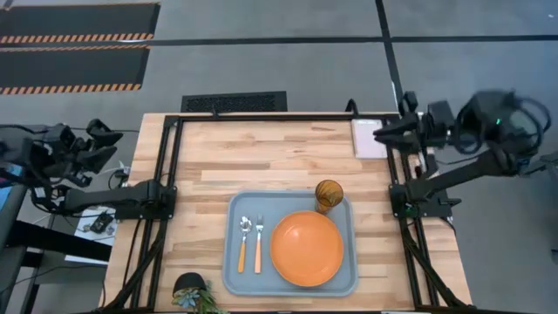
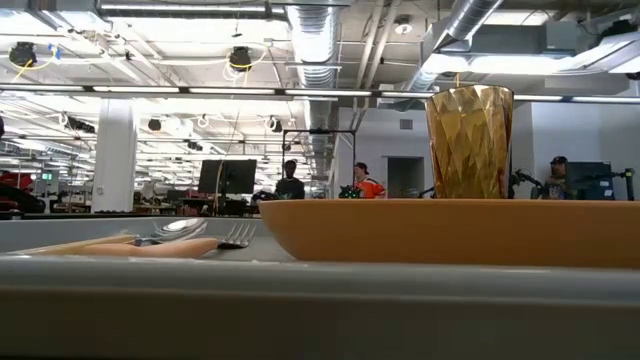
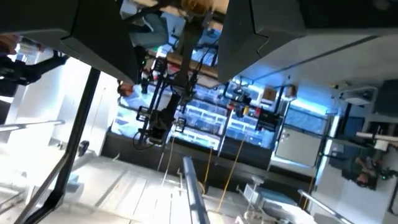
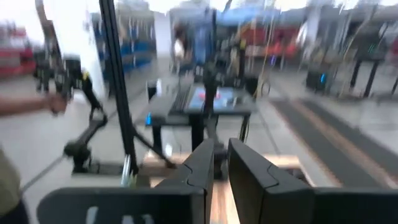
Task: Pick and place plate/cup/fork/spoon on tray
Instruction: Return to Home Position
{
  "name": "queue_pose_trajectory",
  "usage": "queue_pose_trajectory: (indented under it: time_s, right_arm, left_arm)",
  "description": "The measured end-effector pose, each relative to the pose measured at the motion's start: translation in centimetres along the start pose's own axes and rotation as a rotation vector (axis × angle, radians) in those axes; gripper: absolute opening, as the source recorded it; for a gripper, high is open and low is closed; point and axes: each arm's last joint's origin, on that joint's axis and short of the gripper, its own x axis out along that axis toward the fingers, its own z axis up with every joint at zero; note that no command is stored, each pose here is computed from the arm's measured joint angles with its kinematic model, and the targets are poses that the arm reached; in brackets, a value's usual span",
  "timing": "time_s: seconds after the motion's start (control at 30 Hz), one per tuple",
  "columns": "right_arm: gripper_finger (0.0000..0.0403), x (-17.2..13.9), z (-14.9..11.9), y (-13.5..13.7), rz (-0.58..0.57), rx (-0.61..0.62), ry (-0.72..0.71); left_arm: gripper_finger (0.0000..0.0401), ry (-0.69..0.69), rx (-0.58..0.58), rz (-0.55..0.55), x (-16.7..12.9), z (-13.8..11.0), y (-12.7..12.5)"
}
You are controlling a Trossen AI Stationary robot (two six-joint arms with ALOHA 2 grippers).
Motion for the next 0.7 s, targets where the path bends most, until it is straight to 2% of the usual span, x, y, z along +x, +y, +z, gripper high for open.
queue_pose_trajectory:
  time_s: [0.07, 0.13, 0.23, 0.33, 0.43, 0.7]
  right_arm:
    - [0.0072, -0.5, -2.6, 0.0, -0.032, 0.007, -0.070]
    - [0.0072, -0.4, -6.4, -0.1, -0.055, 0.020, -0.096]
    - [0.0072, -0.3, -11.7, -0.4, -0.097, 0.108, -0.176]
    - [0.0072, -1.2, -15.9, -0.6, -0.101, 0.188, -0.257]
    - [0.0072, -2.1, -18.6, -0.7, -0.087, 0.207, -0.353]
    - [0.0072, -3.3, -24.7, -0.9, -0.137, 0.232, -0.373]
  left_arm:
    - [0.0213, 0.020, 0.001, 0.006, 0.4, -0.7, 0.2]
    - [0.0212, 0.051, 0.004, 0.014, 0.8, -1.6, 0.5]
    - [0.0212, 0.050, 0.003, 0.014, 0.5, -2.3, 0.7]
    - [0.0213, 0.053, 0.003, 0.022, 0.3, -2.6, 0.9]
    - [0.0213, 0.072, 0.005, 0.024, 0.2, -2.6, 0.9]
    - [0.0212, 0.181, 0.023, 0.061, 1.8, -5.3, 1.6]
